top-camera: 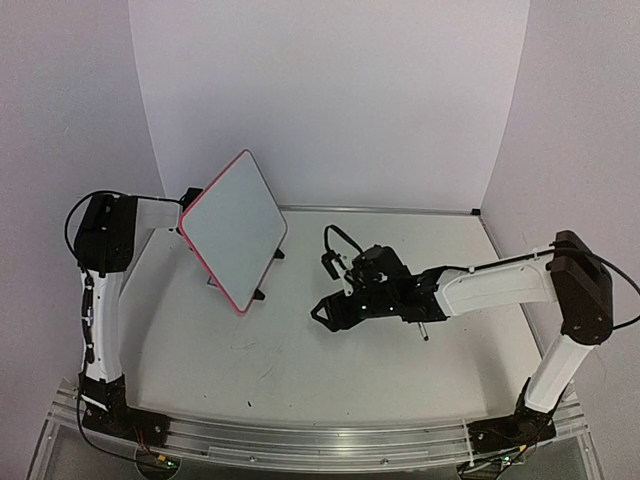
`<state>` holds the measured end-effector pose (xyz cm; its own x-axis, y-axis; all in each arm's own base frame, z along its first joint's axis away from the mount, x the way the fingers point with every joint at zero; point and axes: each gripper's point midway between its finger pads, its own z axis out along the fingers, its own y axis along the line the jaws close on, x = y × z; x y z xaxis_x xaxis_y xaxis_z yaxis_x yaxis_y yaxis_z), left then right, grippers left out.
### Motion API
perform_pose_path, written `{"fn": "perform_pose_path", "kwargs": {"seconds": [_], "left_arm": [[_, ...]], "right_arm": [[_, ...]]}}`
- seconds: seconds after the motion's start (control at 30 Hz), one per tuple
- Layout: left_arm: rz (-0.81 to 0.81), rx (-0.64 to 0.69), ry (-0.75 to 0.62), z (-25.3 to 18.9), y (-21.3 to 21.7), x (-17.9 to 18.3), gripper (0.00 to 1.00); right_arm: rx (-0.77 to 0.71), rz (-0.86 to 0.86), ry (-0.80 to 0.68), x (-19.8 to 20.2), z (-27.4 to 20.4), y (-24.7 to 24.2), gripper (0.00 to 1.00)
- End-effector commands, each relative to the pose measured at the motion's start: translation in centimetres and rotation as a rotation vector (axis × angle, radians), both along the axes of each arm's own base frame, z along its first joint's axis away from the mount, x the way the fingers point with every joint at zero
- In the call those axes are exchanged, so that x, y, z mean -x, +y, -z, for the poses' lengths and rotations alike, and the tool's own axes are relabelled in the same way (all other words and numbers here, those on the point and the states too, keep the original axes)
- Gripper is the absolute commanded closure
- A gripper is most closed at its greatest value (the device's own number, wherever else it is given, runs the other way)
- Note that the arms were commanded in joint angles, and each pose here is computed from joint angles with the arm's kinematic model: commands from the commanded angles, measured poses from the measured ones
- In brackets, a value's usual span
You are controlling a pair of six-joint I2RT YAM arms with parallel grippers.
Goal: Write a sentence on the whiteboard
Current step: Move the whiteboard to the corner of the board.
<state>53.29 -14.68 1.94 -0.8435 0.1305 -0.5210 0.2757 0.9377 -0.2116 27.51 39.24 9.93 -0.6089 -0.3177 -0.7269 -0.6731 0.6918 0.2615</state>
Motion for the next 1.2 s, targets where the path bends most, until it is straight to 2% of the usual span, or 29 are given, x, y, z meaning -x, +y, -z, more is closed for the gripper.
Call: {"fn": "perform_pose_path", "kwargs": {"seconds": [0.0,0.3,0.5,0.53,0.83,1.03,1.17], "left_arm": [[0.276,0.124,0.057,-0.8,-7.5,4.9,1.0],[0.492,0.206,0.098,-1.4,-15.0,9.4,1.0],[0.523,0.254,0.107,-2.2,-16.4,10.1,0.99],[0.512,0.252,0.102,-2.4,-16.2,9.8,0.97],[0.344,0.251,-0.009,-6.5,-13.7,7.3,0.53],[0.198,0.263,-0.082,-9.5,-9.6,5.7,0.39],[0.046,0.216,-0.12,-11.0,-5.9,5.0,0.26]], "right_arm": [[-0.011,0.003,-0.074,-0.4,-2.5,0.3,0.32],[0.097,0.003,-0.173,0.3,-1.1,1.1,0.36],[0.125,-0.03,-0.234,2.1,-0.3,3.5,0.36],[0.126,-0.039,-0.236,2.5,0.0,4.0,0.35],[0.156,-0.118,-0.251,2.9,2.9,7.2,0.35],[0.189,-0.159,-0.269,2.5,4.5,8.6,0.4],[0.2,-0.177,-0.26,2.5,5.8,9.2,0.42]]}}
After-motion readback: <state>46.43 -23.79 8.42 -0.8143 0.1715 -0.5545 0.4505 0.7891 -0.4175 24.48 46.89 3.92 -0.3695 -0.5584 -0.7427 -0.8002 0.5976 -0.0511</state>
